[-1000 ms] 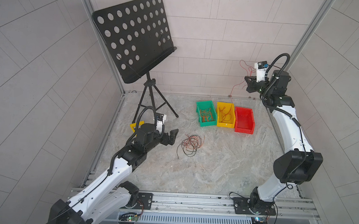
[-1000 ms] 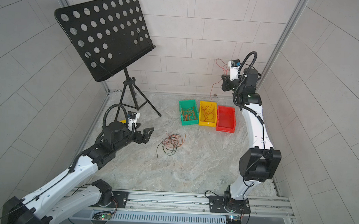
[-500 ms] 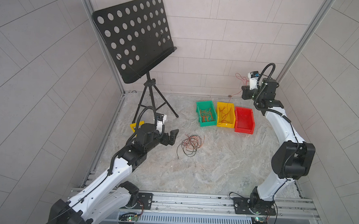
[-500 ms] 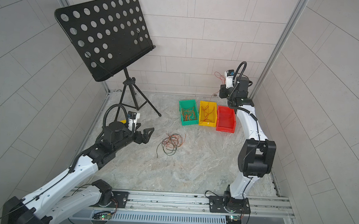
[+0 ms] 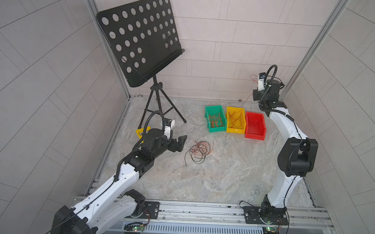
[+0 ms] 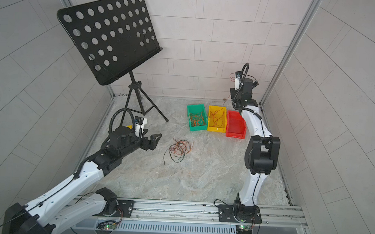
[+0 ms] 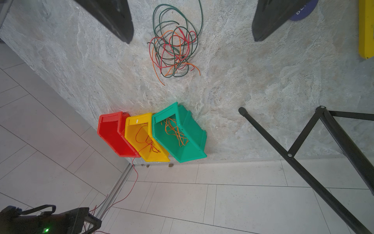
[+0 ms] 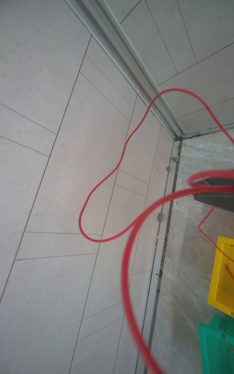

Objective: Untangle and sort cables by color
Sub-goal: Place the cable in the bin.

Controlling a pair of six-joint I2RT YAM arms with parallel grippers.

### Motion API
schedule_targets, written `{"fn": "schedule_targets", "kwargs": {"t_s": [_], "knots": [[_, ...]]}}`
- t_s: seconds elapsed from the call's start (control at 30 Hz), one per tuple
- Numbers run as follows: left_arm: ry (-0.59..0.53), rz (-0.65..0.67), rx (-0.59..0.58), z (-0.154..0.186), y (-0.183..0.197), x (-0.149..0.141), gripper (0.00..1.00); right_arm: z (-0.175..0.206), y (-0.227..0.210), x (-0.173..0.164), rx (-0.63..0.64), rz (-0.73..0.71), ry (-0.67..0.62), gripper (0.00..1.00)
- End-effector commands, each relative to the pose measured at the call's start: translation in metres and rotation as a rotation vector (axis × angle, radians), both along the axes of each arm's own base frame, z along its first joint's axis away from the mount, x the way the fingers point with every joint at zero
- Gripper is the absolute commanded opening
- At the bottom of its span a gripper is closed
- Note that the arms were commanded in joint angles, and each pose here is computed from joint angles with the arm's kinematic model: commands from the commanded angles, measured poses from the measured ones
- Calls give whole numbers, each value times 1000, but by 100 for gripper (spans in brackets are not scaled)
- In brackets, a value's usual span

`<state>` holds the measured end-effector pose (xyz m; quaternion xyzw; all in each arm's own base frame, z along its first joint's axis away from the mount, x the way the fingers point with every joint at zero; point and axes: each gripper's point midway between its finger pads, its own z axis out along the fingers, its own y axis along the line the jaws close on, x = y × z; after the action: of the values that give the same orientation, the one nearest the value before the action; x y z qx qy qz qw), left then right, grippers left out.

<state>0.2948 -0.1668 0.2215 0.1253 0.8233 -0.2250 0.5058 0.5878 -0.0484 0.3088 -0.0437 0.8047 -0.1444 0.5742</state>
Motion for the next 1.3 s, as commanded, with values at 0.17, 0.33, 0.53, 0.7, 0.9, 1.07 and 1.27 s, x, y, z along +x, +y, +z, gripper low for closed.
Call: {"fn": "schedule_targets", "kwargs": {"t_s": [0.17,0.33,0.53,0.7,0.9,1.07,1.27], "knots": [[-37,-7,-9,15,-2,5,98,23,-40,-16,-147,-233,-35,0],[-41,-8,-12,16,-2,5,98,23,-36,-27,-186,-227,-10,0],[-37,-11,-17,16,-3,4,98,-2,5,-31,-207,-81,72,0],[-42,-10,-18,17,-2,3,98,-12,51,-43,-43,110,66,0],[-42,-13,-17,16,-3,3,98,-20,100,-55,112,301,99,0],[-46,-15,-16,17,-3,2,99,-55,116,-56,193,352,256,0],[-52,-17,-15,19,-2,1,98,-93,138,-57,321,422,386,0]]}}
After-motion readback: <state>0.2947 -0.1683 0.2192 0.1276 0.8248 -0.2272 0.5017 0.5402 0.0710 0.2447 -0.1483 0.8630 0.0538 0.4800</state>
